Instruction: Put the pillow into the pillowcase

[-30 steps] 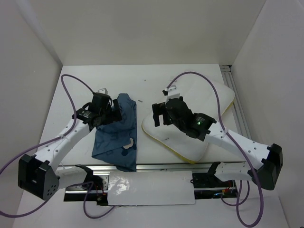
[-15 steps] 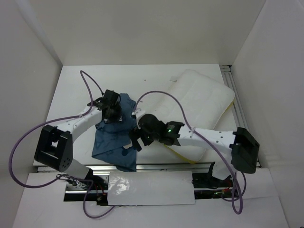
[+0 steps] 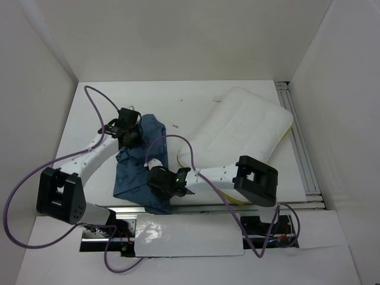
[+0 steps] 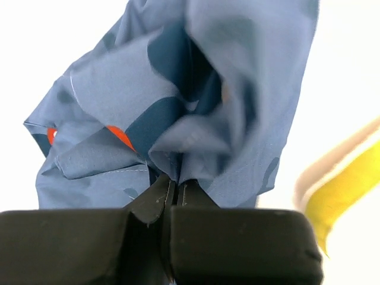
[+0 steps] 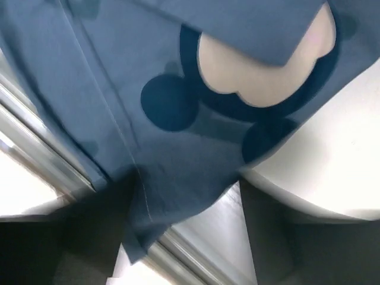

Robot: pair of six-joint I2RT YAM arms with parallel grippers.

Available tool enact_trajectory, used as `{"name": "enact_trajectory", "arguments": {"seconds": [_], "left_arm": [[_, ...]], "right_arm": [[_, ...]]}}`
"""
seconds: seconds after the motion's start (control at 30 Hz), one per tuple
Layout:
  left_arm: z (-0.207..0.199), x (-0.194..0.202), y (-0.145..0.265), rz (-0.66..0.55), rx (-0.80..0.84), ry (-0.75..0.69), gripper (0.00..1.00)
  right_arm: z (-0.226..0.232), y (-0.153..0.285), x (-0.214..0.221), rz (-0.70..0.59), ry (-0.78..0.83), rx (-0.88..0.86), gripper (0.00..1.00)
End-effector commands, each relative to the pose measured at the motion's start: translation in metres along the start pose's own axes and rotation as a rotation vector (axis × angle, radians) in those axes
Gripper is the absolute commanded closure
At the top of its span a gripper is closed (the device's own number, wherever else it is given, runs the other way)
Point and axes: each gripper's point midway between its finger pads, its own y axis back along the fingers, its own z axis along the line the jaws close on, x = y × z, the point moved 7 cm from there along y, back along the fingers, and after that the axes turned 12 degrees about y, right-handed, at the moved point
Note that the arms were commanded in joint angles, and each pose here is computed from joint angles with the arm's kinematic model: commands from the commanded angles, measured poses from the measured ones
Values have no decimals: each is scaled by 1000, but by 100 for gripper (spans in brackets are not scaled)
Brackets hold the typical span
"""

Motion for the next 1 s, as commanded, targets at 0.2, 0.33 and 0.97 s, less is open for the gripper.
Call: {"name": "enact_trajectory", "arguments": {"seconds": [0.2,0.33,0.97], "left_arm": [[-18,-65,102,-253,212,130,100],[-16,-89,149,-352,252,171,100],[10,-51,94,-118,278,240,97]], "right_arm": [[-25,26,-44,-155,-108,207,100],[-64,128,-83,-388,-167,470,100],[-180,330,-10,-700,-565,868,100]]}}
